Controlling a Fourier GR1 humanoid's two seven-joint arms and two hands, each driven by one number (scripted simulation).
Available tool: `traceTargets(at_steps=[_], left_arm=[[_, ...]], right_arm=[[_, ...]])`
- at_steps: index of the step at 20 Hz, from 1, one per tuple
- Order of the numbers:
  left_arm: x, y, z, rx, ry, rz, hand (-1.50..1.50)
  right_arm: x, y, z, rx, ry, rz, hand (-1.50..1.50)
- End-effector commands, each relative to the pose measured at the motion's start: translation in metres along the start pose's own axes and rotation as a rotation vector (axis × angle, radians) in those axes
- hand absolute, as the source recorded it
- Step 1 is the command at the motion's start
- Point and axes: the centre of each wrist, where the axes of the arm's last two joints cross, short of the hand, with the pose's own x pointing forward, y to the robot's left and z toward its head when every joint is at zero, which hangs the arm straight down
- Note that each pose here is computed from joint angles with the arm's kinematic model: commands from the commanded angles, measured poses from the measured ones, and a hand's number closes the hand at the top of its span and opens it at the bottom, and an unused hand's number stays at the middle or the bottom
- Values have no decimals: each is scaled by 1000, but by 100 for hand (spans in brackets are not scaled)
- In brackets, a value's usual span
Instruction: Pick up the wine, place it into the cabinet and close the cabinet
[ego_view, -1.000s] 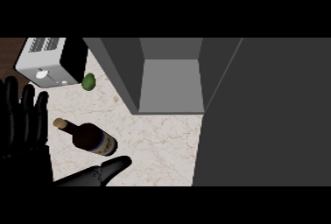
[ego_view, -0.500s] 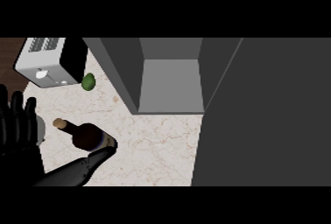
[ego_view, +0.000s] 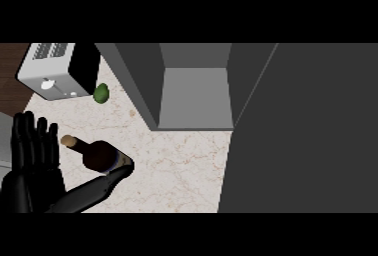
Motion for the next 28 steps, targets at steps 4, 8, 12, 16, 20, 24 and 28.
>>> traceTargets(at_steps=[4,8,12,16,20,24,28], left_arm=[[-41,11,10,28,50,-7,-150],[-78,36,9,29,42,-26,-150],[-93,33,15,25,32,-12,-150],[-120,36,21,26,90,-12,-150],[-124,48,15,37,91,2,-150],[-154,47,18,45,125,10,-150],[-173,63,13,60,124,14,-150]], right_arm=[[10,-5,14,61,-19,-30,-150],[12,2,20,61,-17,-48,-150],[3,-6,18,51,-11,-47,-150],[15,2,23,66,-16,-62,-150],[18,4,29,78,-11,-34,-150],[16,8,28,57,-31,-51,-150],[13,6,23,57,-28,-60,-150]])
